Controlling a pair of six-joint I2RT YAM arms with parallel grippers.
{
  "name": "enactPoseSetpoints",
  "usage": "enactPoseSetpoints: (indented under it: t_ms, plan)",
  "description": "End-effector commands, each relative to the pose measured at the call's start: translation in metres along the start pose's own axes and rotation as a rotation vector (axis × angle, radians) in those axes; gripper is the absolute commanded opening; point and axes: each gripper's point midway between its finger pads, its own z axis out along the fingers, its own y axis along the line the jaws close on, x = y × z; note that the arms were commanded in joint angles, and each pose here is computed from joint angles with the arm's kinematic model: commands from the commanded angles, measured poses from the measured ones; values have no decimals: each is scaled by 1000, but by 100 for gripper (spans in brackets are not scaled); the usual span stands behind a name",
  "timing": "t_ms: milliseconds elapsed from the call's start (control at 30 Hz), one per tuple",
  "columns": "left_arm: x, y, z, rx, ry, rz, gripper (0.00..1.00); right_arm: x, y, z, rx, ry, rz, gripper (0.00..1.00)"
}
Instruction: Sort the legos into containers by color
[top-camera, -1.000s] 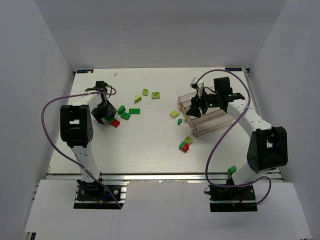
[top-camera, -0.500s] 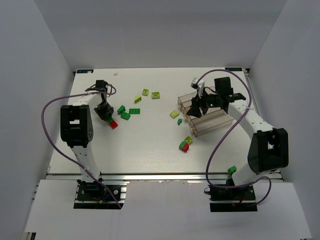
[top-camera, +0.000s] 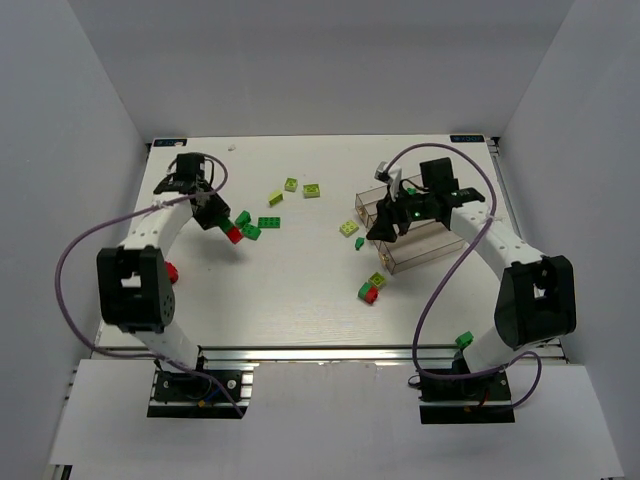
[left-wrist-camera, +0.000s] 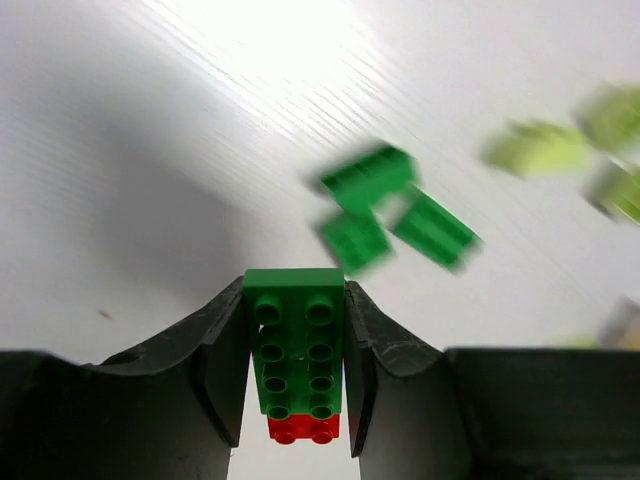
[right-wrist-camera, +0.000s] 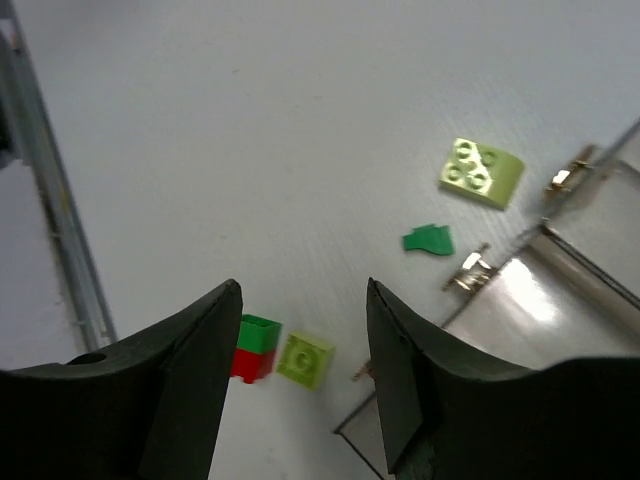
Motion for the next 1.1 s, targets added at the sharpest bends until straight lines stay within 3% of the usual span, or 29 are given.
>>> enactPoseSetpoints:
  t_ms: [0, 67, 267, 367, 400, 500, 633, 900, 1067]
  plan:
    - [10, -55, -51, 316, -5, 21, 0, -15, 37, 10, -134, -26, 124, 58]
    - [32, -67, -73, 437, 20, 48, 0, -25, 61, 19, -240, -28, 207, 59]
    - [74, -103, -130, 798, 16, 135, 0, -61, 107, 37, -462, -10, 345, 78]
    - [86, -121, -157, 965, -8, 160, 0, -88, 111, 43, -509, -39, 362, 82]
    - [89, -125, -170, 1033, -54, 183, 0, -99, 114, 41, -531, -44, 389, 89]
    - [93, -129, -192, 1144, -90, 174, 0, -111, 125, 43, -610, -59, 392, 89]
    - [99, -134, -207, 1236, -92, 152, 0, -109, 144, 49, -714, -38, 405, 89]
    - [109, -150, -231, 1364, -56, 153, 0, -109, 167, 53, -842, -58, 278, 89]
    - [110, -154, -238, 1402, -57, 143, 0, -114, 165, 59, -839, -57, 298, 89]
